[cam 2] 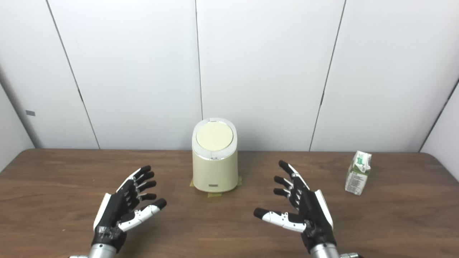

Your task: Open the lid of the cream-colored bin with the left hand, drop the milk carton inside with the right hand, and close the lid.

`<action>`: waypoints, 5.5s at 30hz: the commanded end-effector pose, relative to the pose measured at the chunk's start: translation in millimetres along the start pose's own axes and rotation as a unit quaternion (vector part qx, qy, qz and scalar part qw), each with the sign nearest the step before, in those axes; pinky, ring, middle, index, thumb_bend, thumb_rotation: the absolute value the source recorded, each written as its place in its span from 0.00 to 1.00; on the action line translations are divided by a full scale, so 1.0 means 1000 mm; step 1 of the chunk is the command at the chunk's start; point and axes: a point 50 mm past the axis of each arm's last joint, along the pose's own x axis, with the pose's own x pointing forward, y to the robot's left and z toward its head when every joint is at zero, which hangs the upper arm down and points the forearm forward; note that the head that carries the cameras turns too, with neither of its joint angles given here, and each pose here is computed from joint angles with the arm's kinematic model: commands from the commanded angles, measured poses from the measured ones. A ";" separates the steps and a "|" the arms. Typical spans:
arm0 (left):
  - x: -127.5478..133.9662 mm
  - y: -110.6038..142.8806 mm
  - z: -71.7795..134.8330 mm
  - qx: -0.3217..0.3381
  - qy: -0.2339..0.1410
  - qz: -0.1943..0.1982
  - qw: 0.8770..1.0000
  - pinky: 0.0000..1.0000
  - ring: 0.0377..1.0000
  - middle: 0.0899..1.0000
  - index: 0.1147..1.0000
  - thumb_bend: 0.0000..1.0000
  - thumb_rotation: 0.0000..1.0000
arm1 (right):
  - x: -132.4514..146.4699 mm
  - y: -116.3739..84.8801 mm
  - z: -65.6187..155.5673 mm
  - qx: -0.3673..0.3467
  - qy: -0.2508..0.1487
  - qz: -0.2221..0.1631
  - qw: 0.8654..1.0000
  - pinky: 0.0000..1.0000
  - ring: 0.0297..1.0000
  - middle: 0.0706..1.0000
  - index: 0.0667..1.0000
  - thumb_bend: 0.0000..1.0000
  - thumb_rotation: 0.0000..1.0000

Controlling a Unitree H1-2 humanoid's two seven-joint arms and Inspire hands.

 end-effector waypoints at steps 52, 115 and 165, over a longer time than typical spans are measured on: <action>0.180 -0.068 0.135 0.170 -0.088 0.010 0.981 0.90 1.00 1.00 1.00 0.93 0.31 | 0.014 0.015 0.026 -0.004 -0.068 -0.002 0.998 0.71 0.82 0.94 0.89 0.75 0.18; 0.197 -0.068 0.105 0.647 -0.063 -0.028 0.759 0.92 0.98 0.98 0.98 1.00 0.15 | 0.011 0.028 0.042 0.001 -0.080 -0.005 0.997 0.68 0.79 0.93 0.88 0.78 0.24; 0.014 0.024 0.023 0.049 -0.078 0.039 0.995 0.51 0.57 0.64 0.68 0.73 0.11 | 0.025 -0.045 0.024 -0.063 -0.083 -0.007 0.995 0.71 0.80 0.89 0.89 0.82 0.25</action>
